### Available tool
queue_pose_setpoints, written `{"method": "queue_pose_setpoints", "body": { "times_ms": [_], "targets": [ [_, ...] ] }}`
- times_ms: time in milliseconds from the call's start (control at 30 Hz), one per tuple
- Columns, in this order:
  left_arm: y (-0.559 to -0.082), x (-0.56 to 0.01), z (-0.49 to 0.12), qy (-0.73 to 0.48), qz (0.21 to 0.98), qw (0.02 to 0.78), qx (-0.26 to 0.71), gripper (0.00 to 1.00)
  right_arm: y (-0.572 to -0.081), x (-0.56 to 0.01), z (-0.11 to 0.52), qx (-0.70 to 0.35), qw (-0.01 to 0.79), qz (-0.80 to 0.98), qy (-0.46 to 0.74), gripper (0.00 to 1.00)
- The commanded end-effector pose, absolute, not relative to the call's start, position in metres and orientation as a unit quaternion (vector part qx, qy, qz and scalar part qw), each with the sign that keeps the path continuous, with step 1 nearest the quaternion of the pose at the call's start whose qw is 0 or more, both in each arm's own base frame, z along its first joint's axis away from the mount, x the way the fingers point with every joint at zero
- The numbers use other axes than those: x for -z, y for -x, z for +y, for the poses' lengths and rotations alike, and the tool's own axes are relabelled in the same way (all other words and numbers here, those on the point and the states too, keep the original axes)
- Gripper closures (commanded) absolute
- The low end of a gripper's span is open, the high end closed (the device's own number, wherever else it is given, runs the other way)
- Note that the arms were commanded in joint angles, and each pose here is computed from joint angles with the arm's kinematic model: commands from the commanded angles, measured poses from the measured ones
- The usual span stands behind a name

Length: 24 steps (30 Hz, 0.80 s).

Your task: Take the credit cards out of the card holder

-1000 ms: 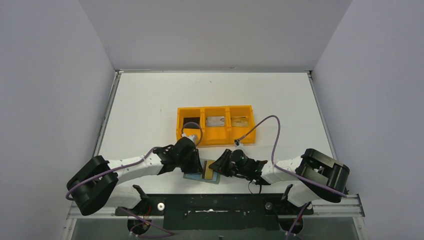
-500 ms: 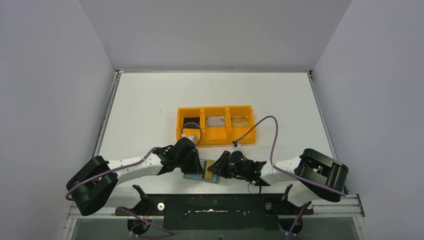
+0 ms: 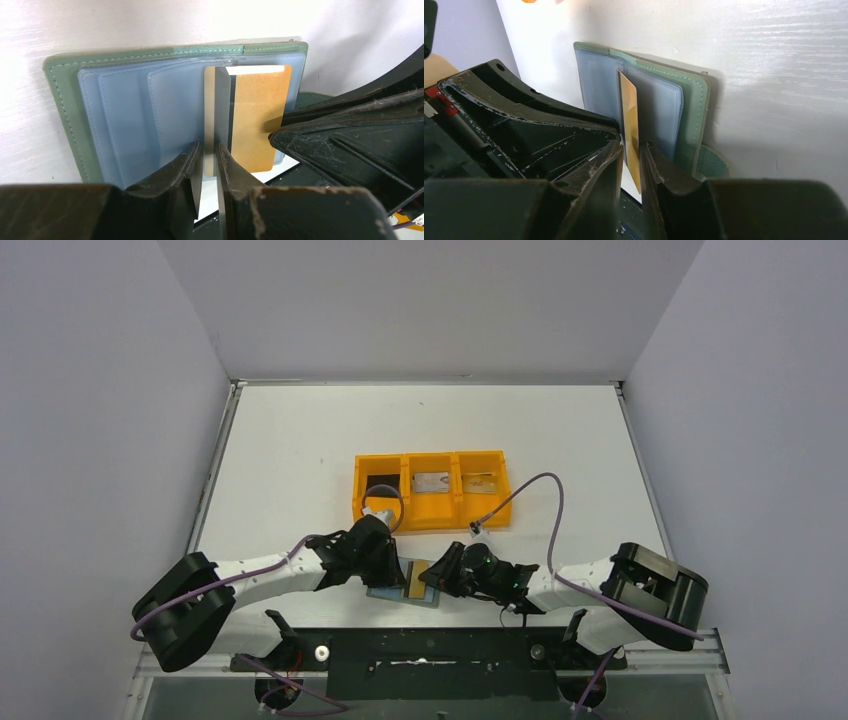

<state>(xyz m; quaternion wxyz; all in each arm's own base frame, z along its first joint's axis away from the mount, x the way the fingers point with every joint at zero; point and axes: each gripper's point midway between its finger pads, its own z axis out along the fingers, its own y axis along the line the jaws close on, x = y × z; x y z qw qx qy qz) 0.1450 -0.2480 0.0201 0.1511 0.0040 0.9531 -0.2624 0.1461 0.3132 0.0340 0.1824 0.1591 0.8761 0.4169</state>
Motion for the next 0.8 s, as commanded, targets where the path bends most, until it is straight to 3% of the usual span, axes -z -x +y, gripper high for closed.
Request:
{"method": "queue_pose_setpoints", "body": {
  "times_ms": [0,200,400,767],
  "targets": [
    [-0.145,-0.020,-0.243,-0.004,0.955,0.157,0.251,0.83,-0.154,-0.050,0.318,-0.441,0.204,0.859,-0.161,0.80],
    [-0.145,-0.020,-0.244,-0.005,0.955,0.156,0.252,0.83,-0.153,-0.048,0.325,-0.451,0.195,0.856,-0.159,0.85],
    [-0.144,-0.020,-0.242,-0.005,0.955,0.156,0.252,0.83,-0.155,-0.046,0.315,-0.438,0.204,0.859,-0.171,1.00],
    [-0.153,-0.044,-0.244,0.006,0.943,0.191,0.273,0.80,-0.160,-0.053,0.293,-0.408,0.242,0.865,-0.163,1.00]
  ]
}}
